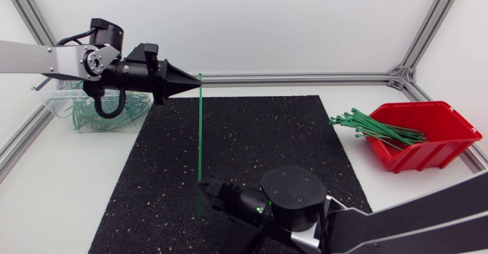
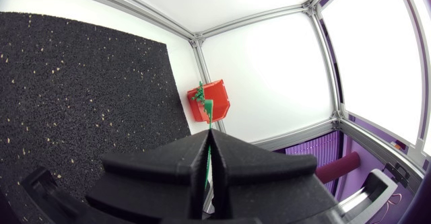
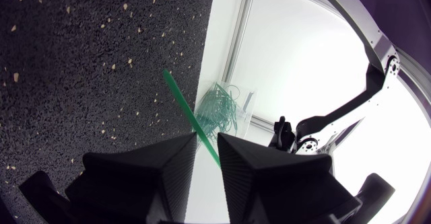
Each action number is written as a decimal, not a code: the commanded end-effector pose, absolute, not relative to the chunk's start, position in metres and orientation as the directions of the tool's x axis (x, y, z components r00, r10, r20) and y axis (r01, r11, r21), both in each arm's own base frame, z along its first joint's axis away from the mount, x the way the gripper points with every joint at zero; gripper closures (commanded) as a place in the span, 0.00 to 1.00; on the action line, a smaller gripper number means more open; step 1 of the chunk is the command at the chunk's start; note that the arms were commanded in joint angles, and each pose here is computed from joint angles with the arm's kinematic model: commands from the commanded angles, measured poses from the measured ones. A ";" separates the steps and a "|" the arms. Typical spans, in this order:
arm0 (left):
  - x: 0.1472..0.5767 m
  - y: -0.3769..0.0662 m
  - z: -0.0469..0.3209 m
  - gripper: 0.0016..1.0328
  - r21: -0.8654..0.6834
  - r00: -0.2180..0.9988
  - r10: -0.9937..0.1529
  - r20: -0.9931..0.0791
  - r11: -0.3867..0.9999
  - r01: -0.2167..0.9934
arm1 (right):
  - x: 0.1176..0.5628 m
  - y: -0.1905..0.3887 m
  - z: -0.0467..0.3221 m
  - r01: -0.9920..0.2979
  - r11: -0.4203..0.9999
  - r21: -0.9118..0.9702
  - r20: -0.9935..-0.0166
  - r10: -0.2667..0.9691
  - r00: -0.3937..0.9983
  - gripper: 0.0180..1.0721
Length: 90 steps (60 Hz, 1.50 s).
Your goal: Take a green cable tie from the red box, thread the tail through the head to close it, then place it in the transparent bin on the left.
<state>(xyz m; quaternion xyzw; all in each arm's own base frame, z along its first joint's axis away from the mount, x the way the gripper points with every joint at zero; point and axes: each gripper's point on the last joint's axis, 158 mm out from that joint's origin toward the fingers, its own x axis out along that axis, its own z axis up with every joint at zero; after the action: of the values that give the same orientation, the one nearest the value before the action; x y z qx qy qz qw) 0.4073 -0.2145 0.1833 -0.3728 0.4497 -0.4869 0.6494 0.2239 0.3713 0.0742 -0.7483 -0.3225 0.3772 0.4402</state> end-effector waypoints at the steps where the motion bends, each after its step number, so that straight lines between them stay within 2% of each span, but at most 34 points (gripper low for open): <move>1: 0.411 -0.216 0.184 0.97 -0.917 0.117 -0.968 -0.221 0.247 0.313 | 0.226 0.375 0.074 0.170 -0.405 -0.898 -0.273 0.817 0.507 0.73; 11: 0.412 -0.216 0.185 0.97 -0.915 0.121 -0.967 -0.223 0.251 0.317 | 0.226 0.376 0.074 0.171 -0.407 -0.897 -0.274 0.818 0.506 0.73; 23: 0.414 -0.214 0.186 0.97 -0.913 0.124 -0.967 -0.222 0.251 0.322 | 0.226 0.378 0.074 0.173 -0.408 -0.897 -0.274 0.818 0.506 0.78; 30: 0.413 -0.215 0.185 0.97 -0.912 0.123 -0.967 -0.224 0.253 0.322 | 0.227 0.378 0.074 0.173 -0.407 -0.897 -0.274 0.819 0.505 0.86; 62: 0.414 -0.213 0.179 0.97 -0.905 0.126 -0.961 -0.246 0.275 0.325 | 0.225 0.380 0.079 0.184 -0.400 -0.898 -0.264 0.824 0.501 0.91; 71: 0.412 -0.211 0.175 0.97 -0.895 0.125 -0.958 -0.259 0.287 0.342 | 0.227 0.384 0.090 0.188 -0.376 -0.907 -0.239 0.829 0.506 0.91; 80: 0.400 -0.210 0.172 0.97 -0.870 0.103 -0.954 -0.282 0.300 0.392 | 0.231 0.384 0.100 0.155 -0.351 -0.924 -0.224 0.821 0.526 0.92; 82: 0.397 -0.210 0.171 0.97 -0.864 0.098 -0.953 -0.287 0.302 0.403 | 0.233 0.383 0.101 0.131 -0.344 -0.930 -0.227 0.816 0.532 0.95; 90: 0.384 -0.206 0.167 0.97 -0.835 0.079 -0.948 -0.309 0.310 0.455 | 0.238 0.378 0.106 -0.014 -0.313 -0.950 -0.269 0.794 0.545 0.95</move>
<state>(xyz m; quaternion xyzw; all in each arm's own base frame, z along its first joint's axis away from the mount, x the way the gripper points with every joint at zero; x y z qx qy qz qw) 0.3875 -0.2102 0.1624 -0.3132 0.4621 -0.4985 0.6633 0.2318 0.3762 0.0862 -0.7306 -0.2912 0.3902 0.4787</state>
